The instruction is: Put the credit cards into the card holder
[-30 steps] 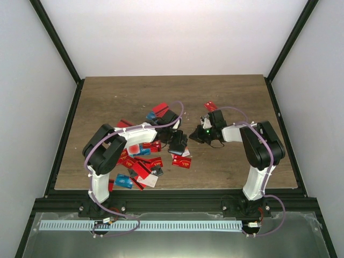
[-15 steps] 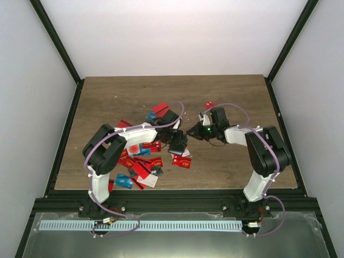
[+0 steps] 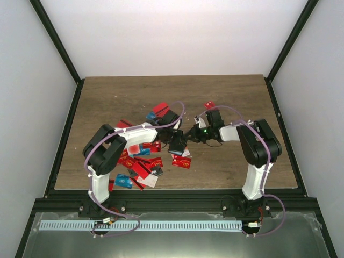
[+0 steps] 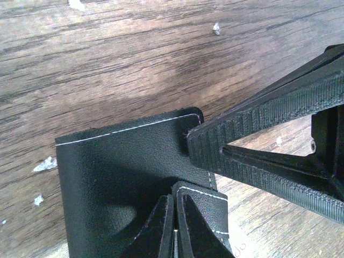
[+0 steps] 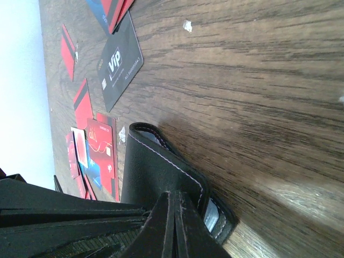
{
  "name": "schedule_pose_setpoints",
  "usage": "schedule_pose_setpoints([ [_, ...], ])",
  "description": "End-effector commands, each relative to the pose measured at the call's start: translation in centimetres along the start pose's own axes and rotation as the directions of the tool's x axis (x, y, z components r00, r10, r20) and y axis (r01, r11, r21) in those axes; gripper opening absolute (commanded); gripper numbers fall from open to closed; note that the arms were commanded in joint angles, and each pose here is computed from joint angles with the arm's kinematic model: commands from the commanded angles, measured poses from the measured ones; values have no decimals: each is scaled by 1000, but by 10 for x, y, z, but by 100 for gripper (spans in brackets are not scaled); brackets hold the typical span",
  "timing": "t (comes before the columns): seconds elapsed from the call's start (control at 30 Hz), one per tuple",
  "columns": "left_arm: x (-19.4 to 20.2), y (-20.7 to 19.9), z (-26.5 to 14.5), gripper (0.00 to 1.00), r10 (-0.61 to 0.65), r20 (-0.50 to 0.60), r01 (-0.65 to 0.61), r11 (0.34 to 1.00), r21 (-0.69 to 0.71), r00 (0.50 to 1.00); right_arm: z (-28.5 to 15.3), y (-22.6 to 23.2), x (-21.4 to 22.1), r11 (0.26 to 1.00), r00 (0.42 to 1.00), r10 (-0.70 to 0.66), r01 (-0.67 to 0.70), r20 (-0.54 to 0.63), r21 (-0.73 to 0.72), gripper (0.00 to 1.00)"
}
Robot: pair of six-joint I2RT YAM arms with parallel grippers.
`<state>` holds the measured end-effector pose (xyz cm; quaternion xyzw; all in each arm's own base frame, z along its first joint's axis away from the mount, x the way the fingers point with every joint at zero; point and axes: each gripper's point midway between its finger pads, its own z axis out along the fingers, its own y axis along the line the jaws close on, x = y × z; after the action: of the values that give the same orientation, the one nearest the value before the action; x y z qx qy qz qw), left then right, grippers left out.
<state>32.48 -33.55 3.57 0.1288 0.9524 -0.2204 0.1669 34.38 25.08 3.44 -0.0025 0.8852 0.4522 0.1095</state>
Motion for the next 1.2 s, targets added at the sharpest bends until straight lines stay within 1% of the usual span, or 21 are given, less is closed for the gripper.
schedule_pose_setpoints([
  [0.0,28,25,3,4,-6,-100,-5,994,-111,995,11,-23,13,996,999,24,-21,-37,83,1],
  [0.2,15,15,-12,4,4,-70,-11,994,-107,998,11,-23,14,996,999,24,-20,-41,82,1],
  [0.53,18,14,-10,4,3,-78,-12,994,-109,997,11,-23,14,997,999,18,-15,-42,80,1],
  [0.8,30,22,-5,4,-14,-113,-2,991,-135,994,11,-23,14,997,999,21,-17,-43,81,1],
  [1.17,58,36,9,4,-39,-190,9,987,-159,981,10,-23,13,997,999,20,-17,-43,81,1],
])
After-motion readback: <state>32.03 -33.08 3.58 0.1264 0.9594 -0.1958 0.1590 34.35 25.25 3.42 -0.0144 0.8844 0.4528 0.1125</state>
